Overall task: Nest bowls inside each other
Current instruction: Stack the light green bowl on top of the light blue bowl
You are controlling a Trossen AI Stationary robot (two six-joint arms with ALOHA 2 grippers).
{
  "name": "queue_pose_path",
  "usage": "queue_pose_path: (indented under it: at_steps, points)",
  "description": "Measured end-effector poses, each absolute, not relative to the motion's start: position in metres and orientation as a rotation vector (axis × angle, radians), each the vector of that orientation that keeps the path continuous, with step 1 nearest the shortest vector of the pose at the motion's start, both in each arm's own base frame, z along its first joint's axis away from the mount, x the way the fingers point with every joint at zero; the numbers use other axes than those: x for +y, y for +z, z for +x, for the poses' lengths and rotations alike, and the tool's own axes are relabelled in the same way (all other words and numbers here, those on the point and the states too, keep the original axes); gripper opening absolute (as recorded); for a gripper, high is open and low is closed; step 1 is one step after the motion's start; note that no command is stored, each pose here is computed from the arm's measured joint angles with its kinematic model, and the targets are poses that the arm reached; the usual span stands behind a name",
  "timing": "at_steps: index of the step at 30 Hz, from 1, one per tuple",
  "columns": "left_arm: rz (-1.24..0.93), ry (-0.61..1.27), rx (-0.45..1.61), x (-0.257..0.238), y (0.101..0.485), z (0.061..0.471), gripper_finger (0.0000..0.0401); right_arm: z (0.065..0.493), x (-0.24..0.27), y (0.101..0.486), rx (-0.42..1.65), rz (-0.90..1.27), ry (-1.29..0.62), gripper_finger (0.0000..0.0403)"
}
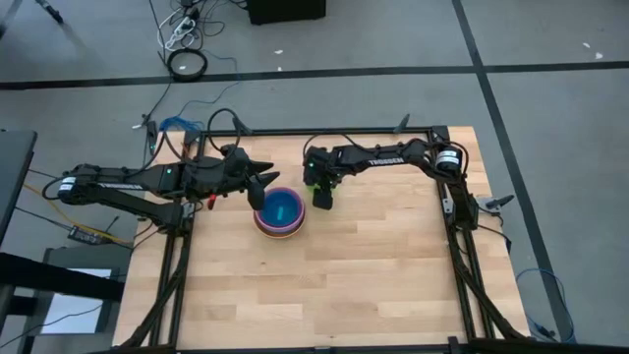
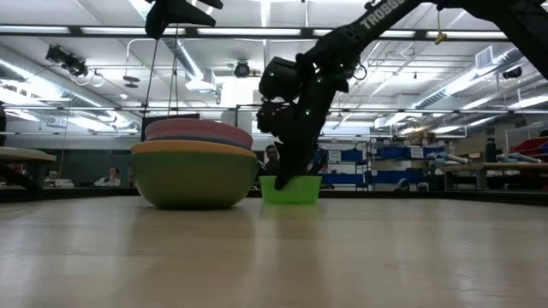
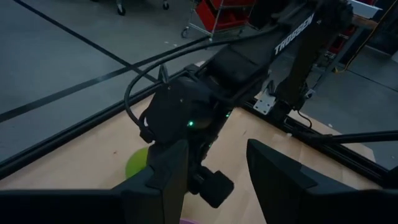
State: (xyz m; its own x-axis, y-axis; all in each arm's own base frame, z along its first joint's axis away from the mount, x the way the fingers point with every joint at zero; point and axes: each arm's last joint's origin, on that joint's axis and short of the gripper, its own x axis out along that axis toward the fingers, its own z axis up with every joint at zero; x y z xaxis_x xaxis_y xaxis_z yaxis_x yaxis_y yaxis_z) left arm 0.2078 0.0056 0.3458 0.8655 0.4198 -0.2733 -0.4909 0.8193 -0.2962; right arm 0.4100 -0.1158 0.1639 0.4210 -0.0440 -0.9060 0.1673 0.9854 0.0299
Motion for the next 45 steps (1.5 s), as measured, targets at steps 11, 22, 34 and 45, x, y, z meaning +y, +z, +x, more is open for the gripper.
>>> queue_pose_path:
  at_steps: [11,22,34,45]
  points:
    - [-0.370,0.488,0.194,0.006,0.346,0.208,0.0173,0.402,-0.118,0.150,1.141,0.157,-0.133,0.0057]
    - [-0.371,0.488,0.194,0.006,0.346,0.208,0.0173,0.413,-0.100,0.172,1.192,0.035,-0.123,0.0001]
    - [-0.371,0.488,0.194,0.006,0.346,0.208,0.0173,0.449,-0.042,0.260,1.028,-0.165,-0.051,0.0000]
    - [-0.371,0.488,0.194,0.006,0.346,0.208,0.0173,0.462,0.018,0.272,0.847,-0.139,0.219,0.0036]
